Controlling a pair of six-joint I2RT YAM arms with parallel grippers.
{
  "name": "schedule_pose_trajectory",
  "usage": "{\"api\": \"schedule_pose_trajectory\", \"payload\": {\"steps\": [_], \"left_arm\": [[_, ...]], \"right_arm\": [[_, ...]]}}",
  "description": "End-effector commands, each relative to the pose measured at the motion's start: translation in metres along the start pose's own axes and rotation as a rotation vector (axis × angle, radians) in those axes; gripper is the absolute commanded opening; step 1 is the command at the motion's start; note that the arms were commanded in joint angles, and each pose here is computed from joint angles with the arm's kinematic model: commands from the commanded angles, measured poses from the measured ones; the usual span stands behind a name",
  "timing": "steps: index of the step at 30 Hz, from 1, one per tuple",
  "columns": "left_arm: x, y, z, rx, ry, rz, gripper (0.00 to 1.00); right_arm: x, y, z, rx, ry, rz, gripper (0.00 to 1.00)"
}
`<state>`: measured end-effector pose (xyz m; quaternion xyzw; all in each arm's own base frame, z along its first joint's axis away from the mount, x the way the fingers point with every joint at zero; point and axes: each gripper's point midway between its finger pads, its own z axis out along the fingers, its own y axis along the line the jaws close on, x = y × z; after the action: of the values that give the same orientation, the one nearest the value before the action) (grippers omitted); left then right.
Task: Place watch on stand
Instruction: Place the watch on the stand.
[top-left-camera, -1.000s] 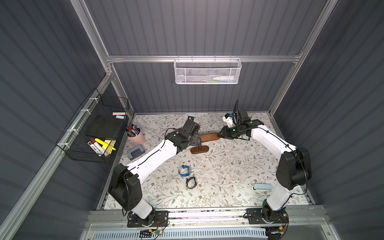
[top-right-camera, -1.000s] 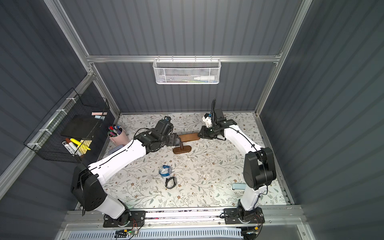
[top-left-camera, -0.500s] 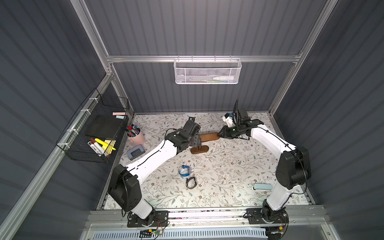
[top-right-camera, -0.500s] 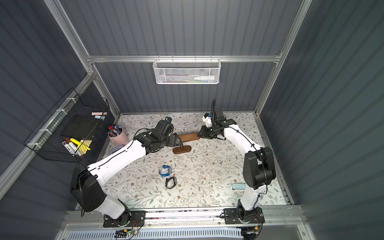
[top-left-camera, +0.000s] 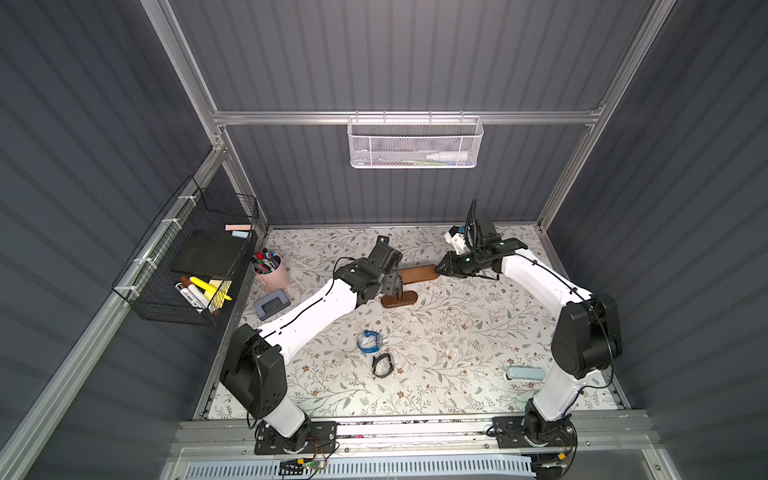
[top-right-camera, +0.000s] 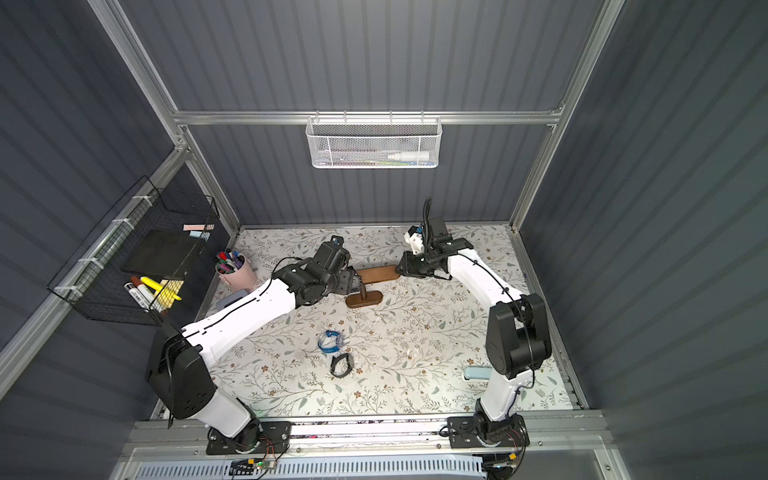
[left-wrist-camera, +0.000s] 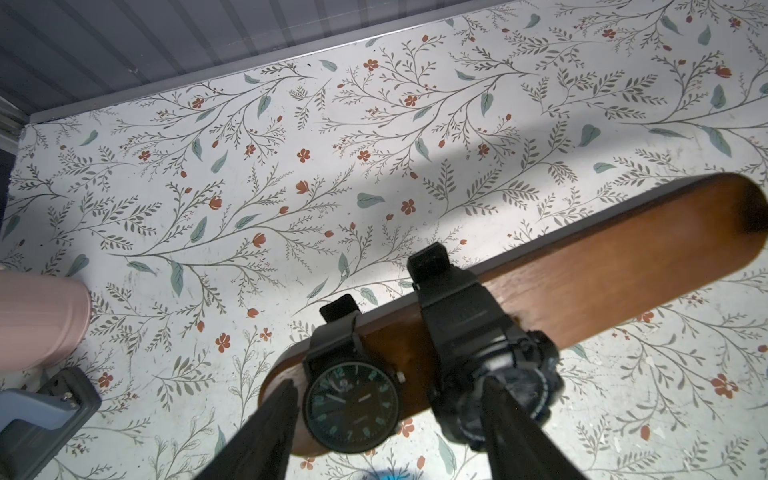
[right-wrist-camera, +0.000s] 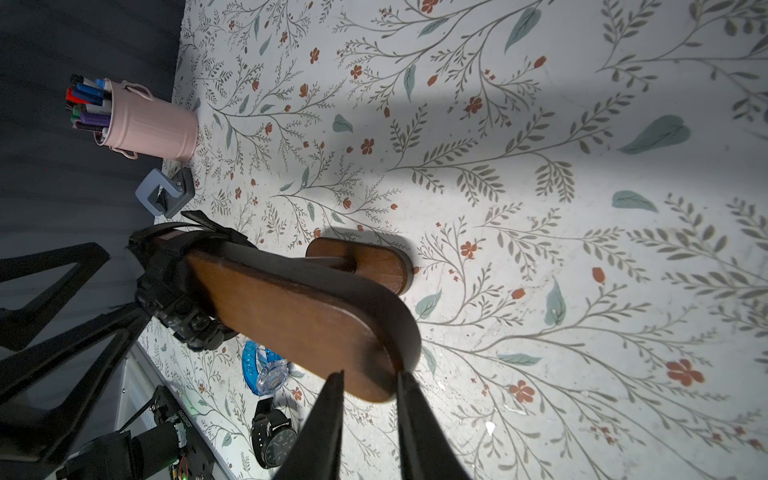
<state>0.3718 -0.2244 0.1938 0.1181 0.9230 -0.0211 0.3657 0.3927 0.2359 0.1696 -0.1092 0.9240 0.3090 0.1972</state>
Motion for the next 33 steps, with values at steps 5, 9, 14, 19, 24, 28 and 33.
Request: {"api": "schedule_pose_trajectory", "payload": {"steps": [5,9,14,19,24,28,33], "left_arm": [[-0.009,0.001,0.002,-0.036,-0.021,0.006,0.71],[-0.012,0.002,0.005,-0.045,-0.027,0.007,0.72],[-0.019,0.001,0.002,-0.043,-0.047,0.000,0.72],[-0.022,0.004,0.000,-0.059,-0.059,-0.001,0.74],[-0.022,0.010,0.001,-0.097,-0.061,0.003,0.78],[-0.024,0.012,0.001,-0.111,-0.069,0.004,0.79],[-0.033,0.013,-0.008,-0.109,-0.093,0.002,0.80]], "right_arm": [[0.002,0.001,0.003,-0.014,0.026,0.000,0.26],[0.001,0.002,0.003,-0.017,0.026,-0.002,0.26],[0.002,0.002,0.003,-0.018,0.029,0.000,0.26],[0.002,0.001,0.004,-0.019,0.032,0.000,0.26],[0.002,0.001,0.004,-0.017,0.033,0.000,0.26],[0.003,0.001,0.003,-0.015,0.032,0.000,0.26],[0.003,0.001,0.003,-0.011,0.032,-0.001,0.28]]}}
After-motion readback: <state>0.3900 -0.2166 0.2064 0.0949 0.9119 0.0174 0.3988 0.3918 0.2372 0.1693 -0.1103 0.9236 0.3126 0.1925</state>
